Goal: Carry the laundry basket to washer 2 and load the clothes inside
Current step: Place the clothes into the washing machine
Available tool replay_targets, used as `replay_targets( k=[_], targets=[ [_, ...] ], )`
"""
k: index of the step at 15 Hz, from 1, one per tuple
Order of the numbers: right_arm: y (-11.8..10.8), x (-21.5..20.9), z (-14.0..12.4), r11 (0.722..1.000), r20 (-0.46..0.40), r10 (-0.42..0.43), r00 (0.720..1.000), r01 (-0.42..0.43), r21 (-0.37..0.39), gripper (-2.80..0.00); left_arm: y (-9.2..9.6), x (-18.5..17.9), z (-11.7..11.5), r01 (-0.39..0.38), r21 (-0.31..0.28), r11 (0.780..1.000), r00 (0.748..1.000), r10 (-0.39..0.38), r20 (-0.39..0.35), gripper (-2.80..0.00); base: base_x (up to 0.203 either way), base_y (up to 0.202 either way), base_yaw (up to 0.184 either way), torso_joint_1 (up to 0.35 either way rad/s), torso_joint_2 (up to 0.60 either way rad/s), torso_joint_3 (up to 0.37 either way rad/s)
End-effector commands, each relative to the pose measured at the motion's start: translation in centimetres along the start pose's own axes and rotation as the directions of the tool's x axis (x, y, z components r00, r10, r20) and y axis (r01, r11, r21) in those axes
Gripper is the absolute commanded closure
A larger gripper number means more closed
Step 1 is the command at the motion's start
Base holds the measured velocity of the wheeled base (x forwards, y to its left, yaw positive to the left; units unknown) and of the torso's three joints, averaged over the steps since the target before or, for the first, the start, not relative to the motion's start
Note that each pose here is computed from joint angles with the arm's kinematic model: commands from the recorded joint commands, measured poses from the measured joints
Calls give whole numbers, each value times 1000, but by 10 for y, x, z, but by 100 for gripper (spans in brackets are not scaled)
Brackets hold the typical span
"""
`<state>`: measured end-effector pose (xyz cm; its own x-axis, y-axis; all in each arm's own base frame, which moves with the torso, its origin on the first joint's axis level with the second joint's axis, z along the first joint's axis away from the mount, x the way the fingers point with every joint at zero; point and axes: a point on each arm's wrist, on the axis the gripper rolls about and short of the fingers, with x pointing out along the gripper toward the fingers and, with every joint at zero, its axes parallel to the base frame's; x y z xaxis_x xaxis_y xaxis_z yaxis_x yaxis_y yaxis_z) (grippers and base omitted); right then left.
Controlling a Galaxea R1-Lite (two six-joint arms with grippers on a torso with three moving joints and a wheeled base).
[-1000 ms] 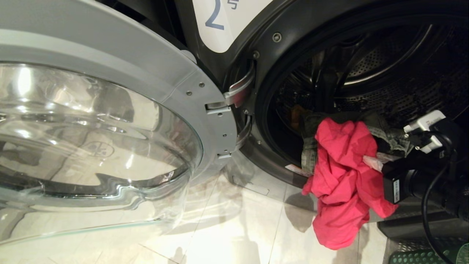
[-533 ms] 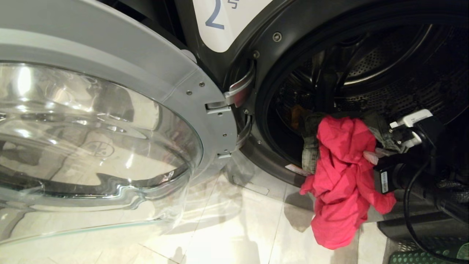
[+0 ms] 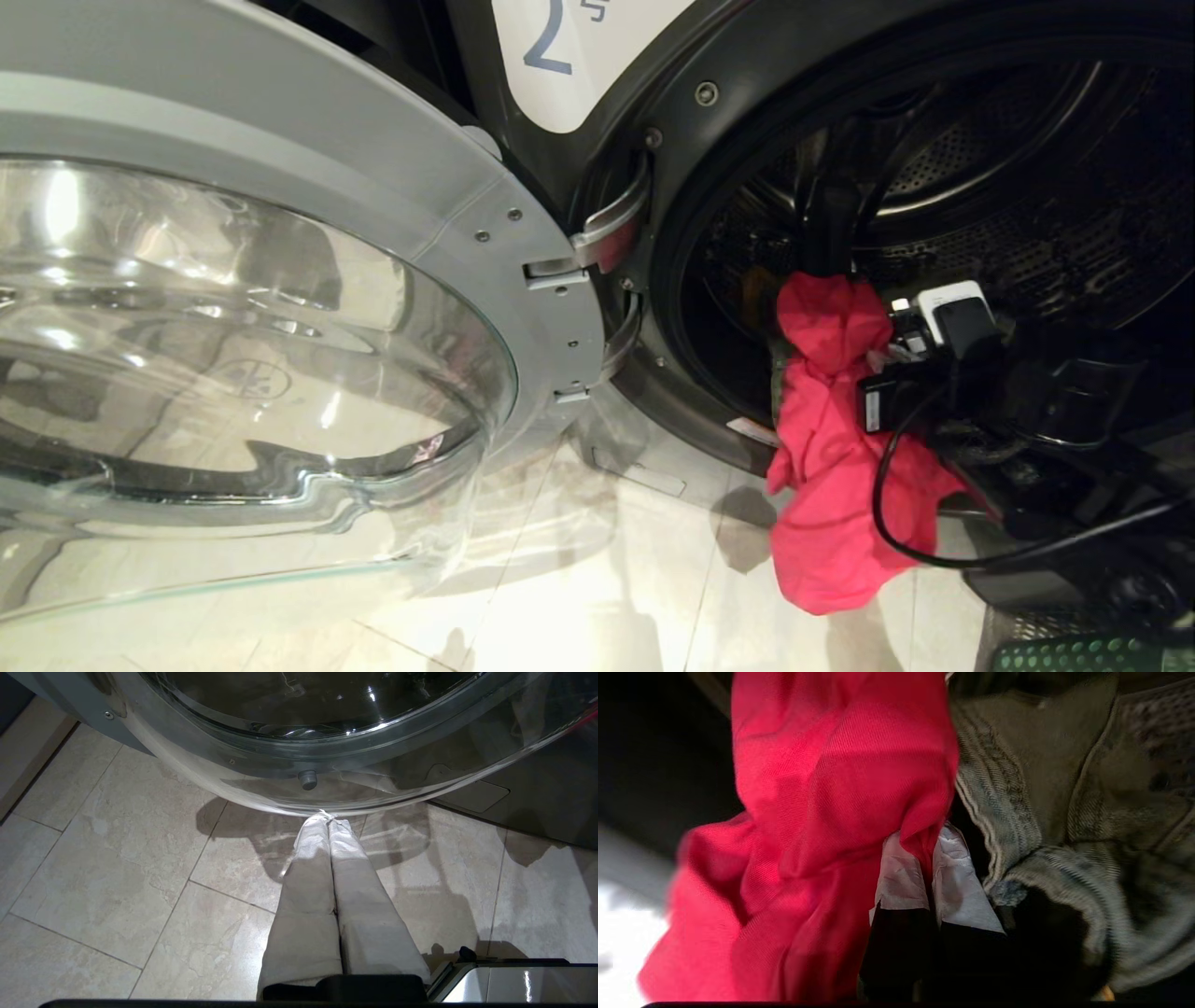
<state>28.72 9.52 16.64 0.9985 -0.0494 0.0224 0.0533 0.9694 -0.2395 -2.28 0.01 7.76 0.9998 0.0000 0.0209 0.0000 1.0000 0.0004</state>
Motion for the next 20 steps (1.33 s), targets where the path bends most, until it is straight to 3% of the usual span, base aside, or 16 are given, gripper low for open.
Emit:
replay_targets(
  k=[1, 5, 8, 10, 16, 20],
  targets=[
    [14, 35, -29, 999, -39, -22, 999, 21, -32, 0, 0, 1, -2, -2, 0, 1000, 1000, 2, -7, 0, 0, 0, 0, 0, 0, 0],
    [13, 98, -23, 988, 130, -130, 983, 140, -66, 0, 0, 1, -2, 0, 0, 1000, 1000, 0, -7, 0, 0, 0, 0, 0, 0, 0],
    [11, 133, 14, 976, 299, -196, 934, 215, -33, 0, 0, 1, -2, -2, 0, 1000, 1000, 2, -7, 0, 0, 0, 0, 0, 0, 0],
    [8, 147, 39, 969, 364, -223, 904, 246, -17, 0, 0, 1, -2, -2, 1, 1000, 1000, 2, -7, 0, 0, 0, 0, 0, 0, 0],
    [-27, 174, 104, 956, 426, -265, 865, 294, -2, 0, 0, 1, -2, 1, 0, 1000, 1000, -1, -7, 0, 0, 0, 0, 0, 0, 0],
    [-46, 185, 104, 950, 354, -273, 895, 309, -47, 0, 0, 1, -2, -2, 1, 1000, 1000, 2, -7, 0, 0, 0, 0, 0, 0, 0]
  ],
)
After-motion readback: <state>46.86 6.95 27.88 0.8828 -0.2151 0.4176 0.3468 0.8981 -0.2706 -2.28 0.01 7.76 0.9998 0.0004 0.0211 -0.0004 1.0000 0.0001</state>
